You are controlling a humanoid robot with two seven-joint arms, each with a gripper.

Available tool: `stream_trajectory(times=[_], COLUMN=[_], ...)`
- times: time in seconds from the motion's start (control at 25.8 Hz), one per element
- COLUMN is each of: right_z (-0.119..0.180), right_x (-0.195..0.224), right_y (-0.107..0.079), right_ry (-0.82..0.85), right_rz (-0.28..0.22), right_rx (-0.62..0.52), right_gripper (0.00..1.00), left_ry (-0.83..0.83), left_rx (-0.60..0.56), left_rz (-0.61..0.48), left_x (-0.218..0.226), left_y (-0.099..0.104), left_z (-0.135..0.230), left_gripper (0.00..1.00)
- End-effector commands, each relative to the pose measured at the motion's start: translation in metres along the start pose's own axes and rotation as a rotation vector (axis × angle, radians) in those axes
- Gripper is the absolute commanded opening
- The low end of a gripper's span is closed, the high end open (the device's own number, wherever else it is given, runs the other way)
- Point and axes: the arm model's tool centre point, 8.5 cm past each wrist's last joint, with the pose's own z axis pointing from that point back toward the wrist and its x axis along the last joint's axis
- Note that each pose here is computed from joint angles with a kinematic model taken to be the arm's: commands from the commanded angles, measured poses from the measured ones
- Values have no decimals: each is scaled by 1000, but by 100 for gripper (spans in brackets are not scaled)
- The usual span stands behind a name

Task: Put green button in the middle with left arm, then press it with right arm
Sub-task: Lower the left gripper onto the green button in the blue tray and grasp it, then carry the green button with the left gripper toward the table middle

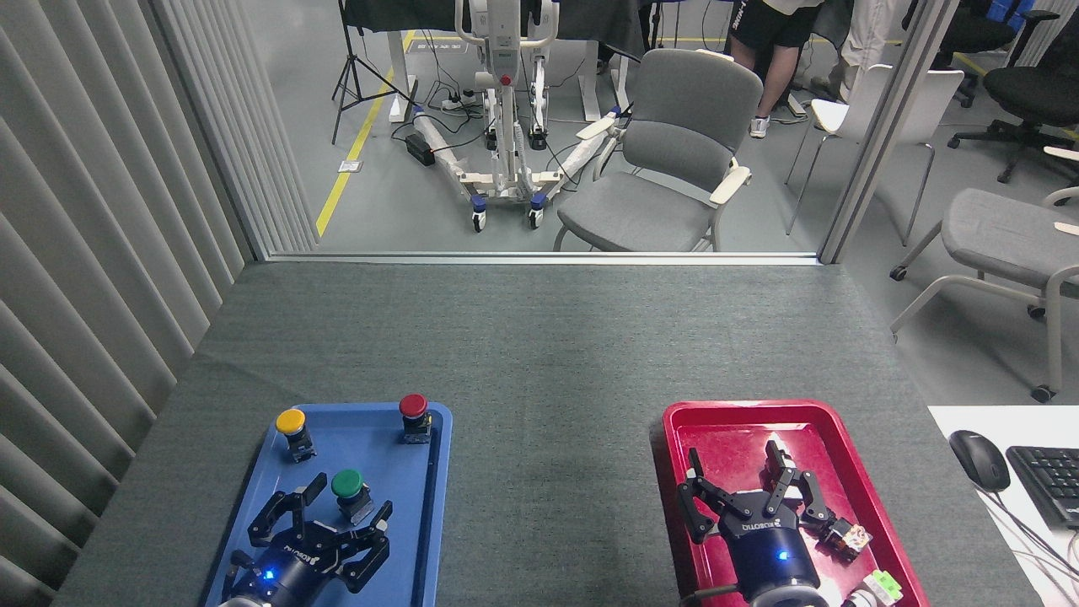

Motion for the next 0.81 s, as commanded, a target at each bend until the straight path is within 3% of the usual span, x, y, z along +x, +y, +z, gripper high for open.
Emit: stream_trajectory(times=[0.0,0.31,0.35,0.39,0.46,0.58,0.66,0.77], right_z=[0,4,4,4,4,4,4,4], right_x=[-1,1,1,1,1,2,2,2], right_y=[0,4,4,4,4,4,4,4], right_ry=[2,2,0,0,0,0,2,2], right_rz=[1,-1,-1,-1,-1,-4,-3,-4], right_rx=[0,9,9,9,9,8,8,8], right_gripper=[100,100,100,100,100,100,100,100], left_ry=[6,74,74,75,78,92,82,82], left_rx=[-36,-98,-105,-108,-109,-120,-127,-119], left_rz=[14,47,51,51,51,35,31,23], left_x=[-4,-15,-15,-16,-17,-22,-21,-26], left_y=[-11,-30,-32,-33,-33,-35,-38,-36], left_z=[-7,-14,-15,-15,-16,-12,-9,-7], left_gripper=[99,99,94,86,57,30,13,4])
